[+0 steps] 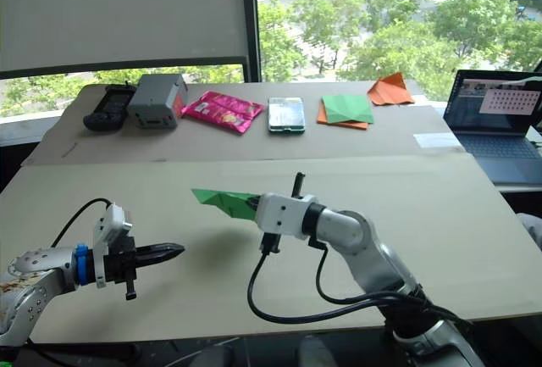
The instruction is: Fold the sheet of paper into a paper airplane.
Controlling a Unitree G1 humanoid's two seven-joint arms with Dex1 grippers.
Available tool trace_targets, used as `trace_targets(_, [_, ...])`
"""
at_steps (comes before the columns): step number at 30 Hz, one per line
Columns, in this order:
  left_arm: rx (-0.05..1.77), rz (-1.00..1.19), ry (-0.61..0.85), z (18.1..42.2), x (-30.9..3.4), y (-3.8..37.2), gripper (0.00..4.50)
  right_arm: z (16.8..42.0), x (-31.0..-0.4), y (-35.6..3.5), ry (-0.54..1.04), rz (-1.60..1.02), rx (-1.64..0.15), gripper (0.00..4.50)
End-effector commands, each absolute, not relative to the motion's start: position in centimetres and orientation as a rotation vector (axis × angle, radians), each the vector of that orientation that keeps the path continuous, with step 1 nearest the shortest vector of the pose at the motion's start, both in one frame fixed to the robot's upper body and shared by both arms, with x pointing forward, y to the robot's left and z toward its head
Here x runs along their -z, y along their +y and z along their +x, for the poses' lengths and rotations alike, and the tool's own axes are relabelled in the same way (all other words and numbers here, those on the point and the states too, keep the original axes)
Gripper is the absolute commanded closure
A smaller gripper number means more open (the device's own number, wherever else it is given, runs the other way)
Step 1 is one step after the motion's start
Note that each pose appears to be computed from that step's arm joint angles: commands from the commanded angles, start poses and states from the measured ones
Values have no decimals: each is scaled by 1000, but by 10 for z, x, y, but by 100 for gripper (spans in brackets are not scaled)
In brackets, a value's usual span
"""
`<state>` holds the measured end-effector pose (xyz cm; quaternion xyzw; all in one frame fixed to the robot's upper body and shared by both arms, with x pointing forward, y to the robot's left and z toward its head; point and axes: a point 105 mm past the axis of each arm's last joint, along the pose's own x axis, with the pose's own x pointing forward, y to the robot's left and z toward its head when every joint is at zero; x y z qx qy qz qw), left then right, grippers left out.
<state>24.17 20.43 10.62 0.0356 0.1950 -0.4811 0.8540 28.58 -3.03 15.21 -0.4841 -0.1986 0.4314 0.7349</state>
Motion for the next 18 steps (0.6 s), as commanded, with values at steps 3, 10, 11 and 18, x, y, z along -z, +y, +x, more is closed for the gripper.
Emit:
trace_targets(3, [1031,90,399,243,-115,206,450,281,-127,-24,-628,-1317,-807,447])
trace_targets(10, [1041,99,405,245,-117,206,450,263,-102,-11,-606,-1288,-965,447])
trace_targets(11, [1041,100,406,245,-117,207,450,260,-101,-11,-600,-1276,-983,447])
trace_targets(18, [1047,98,408,245,-115,205,450,254,-94,-16,-515,-1213,-1110,225])
